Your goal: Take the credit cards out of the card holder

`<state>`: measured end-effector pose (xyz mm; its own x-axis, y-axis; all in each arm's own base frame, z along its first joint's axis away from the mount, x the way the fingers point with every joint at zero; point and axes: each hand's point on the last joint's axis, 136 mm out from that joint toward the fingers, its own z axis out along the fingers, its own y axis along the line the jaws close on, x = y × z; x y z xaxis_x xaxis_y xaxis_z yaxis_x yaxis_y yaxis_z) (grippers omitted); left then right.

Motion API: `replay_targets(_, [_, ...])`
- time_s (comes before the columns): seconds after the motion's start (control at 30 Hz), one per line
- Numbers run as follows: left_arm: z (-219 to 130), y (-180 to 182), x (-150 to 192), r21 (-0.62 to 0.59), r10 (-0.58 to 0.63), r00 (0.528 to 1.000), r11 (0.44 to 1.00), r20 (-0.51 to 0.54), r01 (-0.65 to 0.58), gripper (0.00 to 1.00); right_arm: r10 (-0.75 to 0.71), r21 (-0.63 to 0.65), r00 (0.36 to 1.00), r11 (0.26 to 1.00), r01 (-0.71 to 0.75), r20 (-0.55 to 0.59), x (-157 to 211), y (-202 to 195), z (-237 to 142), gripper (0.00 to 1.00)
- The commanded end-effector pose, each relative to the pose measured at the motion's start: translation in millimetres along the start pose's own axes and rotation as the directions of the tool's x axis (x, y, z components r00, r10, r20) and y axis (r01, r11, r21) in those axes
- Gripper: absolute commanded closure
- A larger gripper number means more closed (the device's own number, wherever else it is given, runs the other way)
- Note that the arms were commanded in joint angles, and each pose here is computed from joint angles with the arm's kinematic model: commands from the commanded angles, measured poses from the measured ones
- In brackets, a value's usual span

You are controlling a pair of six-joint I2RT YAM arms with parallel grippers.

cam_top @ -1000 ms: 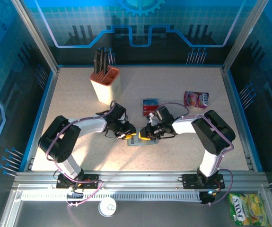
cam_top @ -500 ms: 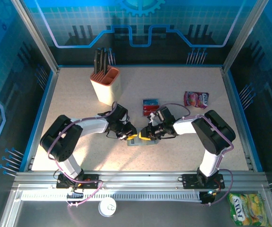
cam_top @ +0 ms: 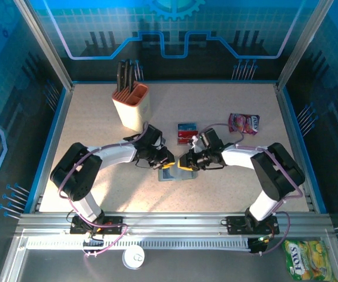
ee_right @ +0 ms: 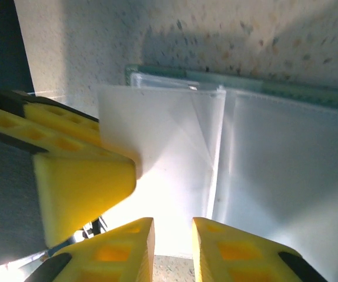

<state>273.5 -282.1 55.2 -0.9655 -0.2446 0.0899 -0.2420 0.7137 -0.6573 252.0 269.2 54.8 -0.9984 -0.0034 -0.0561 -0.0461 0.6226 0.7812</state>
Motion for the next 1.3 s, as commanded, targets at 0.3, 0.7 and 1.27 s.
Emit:
replay_targets(0.3, [29.7, -33.4, 8.8, -0.004, 0.022, 0.998, 1.000, -0.053, -0.023, 0.75, -0.018, 0.033, 0.998, 0.999, 0.016, 0.065, -7.8, -2.4, -51.6, 0.75])
replay_targets(0.7, [40.9, -47.8, 10.2, 0.005, 0.054, 0.996, 0.999, -0.078, -0.054, 0.63, -0.006, 0.028, 0.997, 1.000, 0.003, 0.082, -6.6, -2.1, -58.1, 0.74])
replay_targets(1.27, [18.4, -40.2, -3.5, 0.000, 0.036, 0.999, 0.999, -0.030, -0.036, 0.65, -0.011, 0.030, 0.998, 1.000, 0.009, 0.061, -15.8, 6.1, -48.8, 0.74])
